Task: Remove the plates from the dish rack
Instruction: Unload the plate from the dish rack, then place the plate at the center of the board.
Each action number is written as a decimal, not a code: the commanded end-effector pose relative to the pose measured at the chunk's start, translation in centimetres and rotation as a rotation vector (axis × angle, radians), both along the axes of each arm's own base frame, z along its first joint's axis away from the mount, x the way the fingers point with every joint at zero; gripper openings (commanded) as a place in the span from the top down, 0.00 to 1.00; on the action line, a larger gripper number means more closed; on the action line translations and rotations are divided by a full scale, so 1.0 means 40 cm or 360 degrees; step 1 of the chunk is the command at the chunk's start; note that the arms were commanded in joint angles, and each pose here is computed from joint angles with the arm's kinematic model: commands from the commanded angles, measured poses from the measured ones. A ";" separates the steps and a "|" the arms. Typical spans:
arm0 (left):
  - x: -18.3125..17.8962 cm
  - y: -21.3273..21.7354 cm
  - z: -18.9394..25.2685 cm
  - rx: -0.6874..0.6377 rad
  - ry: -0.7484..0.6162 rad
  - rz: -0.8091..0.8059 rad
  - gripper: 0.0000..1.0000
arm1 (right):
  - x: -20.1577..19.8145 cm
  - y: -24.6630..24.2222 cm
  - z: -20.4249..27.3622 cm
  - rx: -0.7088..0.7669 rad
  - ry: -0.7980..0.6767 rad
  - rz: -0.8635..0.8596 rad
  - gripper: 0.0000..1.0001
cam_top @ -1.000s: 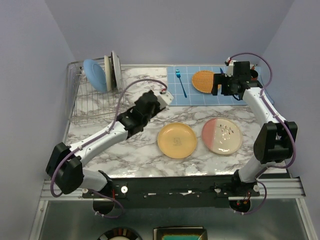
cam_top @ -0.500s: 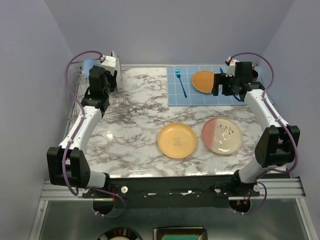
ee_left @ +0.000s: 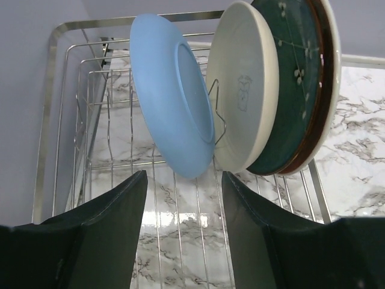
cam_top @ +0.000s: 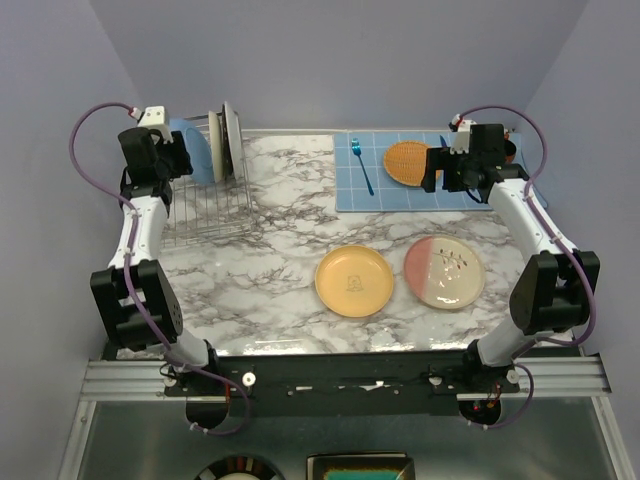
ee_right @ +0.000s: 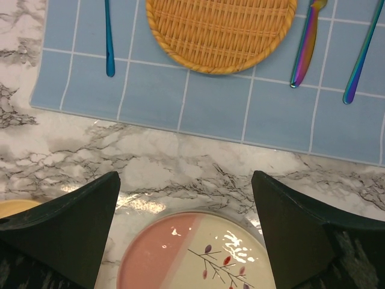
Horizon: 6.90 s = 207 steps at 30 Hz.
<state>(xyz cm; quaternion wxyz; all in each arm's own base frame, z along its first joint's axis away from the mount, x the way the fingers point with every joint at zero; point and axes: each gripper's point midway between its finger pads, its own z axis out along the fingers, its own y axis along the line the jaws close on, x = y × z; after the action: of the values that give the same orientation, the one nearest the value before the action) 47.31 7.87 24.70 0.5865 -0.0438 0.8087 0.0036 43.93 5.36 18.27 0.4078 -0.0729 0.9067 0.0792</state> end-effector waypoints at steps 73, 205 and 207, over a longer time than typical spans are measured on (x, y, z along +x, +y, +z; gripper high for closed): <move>0.125 -0.096 0.065 -0.0462 -0.0093 -0.0798 1.00 | -0.014 0.027 -0.057 0.0068 0.0107 0.0092 0.01; -0.823 -1.044 -0.483 0.1723 0.0655 -0.2229 0.88 | 0.007 -0.098 -0.025 0.0039 0.0065 -0.0107 0.01; -0.820 -1.049 -0.474 0.1714 0.0624 -0.2216 0.80 | 0.006 -0.097 -0.024 0.0041 0.0062 -0.0102 0.01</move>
<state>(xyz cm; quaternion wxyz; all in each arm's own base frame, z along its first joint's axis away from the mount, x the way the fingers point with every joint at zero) 13.59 -33.30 5.08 0.2153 0.7454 0.6305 0.0199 44.45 1.50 16.94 0.3923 -0.0321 0.9165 0.0711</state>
